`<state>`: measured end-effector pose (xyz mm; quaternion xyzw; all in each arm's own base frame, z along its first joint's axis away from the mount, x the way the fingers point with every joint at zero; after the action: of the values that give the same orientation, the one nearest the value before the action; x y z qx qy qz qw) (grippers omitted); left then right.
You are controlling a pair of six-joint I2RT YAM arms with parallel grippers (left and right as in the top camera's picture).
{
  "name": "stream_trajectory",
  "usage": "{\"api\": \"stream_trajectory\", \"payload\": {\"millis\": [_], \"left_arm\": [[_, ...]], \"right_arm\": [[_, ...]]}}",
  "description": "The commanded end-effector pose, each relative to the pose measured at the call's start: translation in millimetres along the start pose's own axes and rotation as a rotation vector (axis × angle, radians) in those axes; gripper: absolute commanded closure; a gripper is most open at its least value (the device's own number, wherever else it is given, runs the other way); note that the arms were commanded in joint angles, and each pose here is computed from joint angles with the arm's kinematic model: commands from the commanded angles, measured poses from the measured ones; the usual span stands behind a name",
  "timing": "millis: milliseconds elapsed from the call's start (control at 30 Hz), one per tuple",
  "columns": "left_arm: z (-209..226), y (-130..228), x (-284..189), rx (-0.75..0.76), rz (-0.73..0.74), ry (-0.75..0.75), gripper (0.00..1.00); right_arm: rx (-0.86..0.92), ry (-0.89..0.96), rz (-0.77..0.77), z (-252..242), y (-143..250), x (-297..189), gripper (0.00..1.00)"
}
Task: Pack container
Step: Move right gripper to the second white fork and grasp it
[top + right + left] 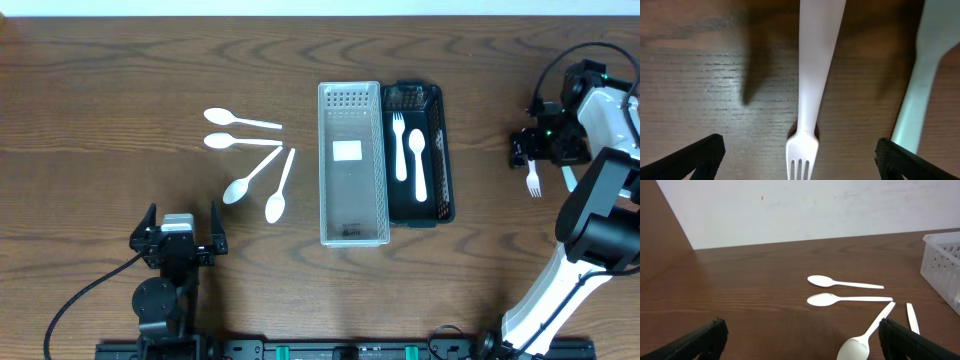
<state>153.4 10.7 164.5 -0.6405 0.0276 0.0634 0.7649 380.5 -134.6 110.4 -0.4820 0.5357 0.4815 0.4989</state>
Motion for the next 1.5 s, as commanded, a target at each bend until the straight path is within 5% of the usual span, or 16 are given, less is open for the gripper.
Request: {"api": "stream_trajectory", "payload": {"millis": [0,1133,1233,1467], "left_arm": [[-1.2,12.3,2.3,-0.009,0.035,-0.002,0.02],[-1.2,12.3,2.3,-0.009,0.035,-0.002,0.02],[-1.2,12.3,2.3,-0.009,0.035,-0.002,0.02],[-1.2,12.3,2.3,-0.009,0.035,-0.002,0.02]], "right_arm": [[0.02,0.002,0.002,1.4,1.0,5.4,0.01],[0.058,-0.019,-0.042,1.4,-13.4,30.2,0.01],[0.058,-0.019,-0.041,1.4,-13.2,30.2,0.09],[0.07,0.009,-0.033,-0.8,-12.4,30.3,0.55]]}}
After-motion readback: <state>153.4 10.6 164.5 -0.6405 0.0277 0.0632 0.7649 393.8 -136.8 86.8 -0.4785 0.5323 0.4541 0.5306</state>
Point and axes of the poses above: each gripper's point midway between its finger pads, its own x axis out along the fingers, its own z axis along the line the jaws close on, y = z × x, the point moved 9 cm from there along -x, back along the fingers, and after that the axes turned 4 degrees about x, right-handed, at the moved point
